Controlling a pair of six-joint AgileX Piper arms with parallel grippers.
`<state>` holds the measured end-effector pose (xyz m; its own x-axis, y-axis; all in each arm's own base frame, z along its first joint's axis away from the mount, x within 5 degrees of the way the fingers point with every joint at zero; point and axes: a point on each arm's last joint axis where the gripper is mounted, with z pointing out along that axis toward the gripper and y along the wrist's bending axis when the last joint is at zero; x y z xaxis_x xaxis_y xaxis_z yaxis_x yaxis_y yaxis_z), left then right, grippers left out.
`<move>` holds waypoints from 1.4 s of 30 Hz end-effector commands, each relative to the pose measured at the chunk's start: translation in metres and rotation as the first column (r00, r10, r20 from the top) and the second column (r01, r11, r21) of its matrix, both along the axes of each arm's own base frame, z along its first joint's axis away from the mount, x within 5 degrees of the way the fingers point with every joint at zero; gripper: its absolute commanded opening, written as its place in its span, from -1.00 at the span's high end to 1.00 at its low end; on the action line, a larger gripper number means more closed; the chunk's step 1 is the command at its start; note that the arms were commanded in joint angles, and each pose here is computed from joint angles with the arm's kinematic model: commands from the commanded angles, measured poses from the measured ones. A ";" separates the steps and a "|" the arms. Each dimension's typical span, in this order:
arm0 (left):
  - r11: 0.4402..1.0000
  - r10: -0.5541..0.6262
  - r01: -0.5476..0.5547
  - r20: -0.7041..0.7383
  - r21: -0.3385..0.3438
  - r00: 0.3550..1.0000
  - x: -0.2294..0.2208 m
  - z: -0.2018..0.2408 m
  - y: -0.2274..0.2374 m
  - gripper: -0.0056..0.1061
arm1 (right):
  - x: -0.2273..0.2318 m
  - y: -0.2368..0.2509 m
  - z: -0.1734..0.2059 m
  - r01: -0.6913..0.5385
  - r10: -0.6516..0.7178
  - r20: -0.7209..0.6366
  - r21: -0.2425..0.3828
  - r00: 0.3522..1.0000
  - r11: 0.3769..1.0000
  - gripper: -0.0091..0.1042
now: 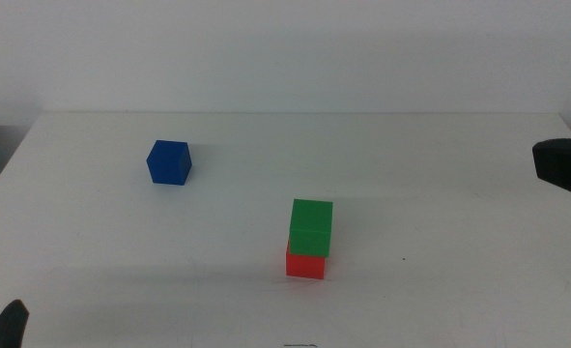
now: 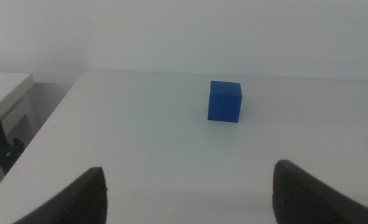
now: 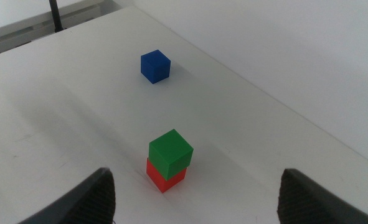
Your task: Stack red cubes first, then green, then blue cubes in a specific spot.
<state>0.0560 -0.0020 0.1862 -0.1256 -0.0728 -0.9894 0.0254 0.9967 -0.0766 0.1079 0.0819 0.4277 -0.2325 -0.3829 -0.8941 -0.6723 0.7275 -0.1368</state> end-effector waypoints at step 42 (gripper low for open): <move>0.999 -0.037 0.045 -0.811 -0.013 0.583 0.137 0.162 -0.005 -0.68 | 0.002 -0.001 0.013 0.012 -0.016 0.086 0.047 0.996 0.999 -0.35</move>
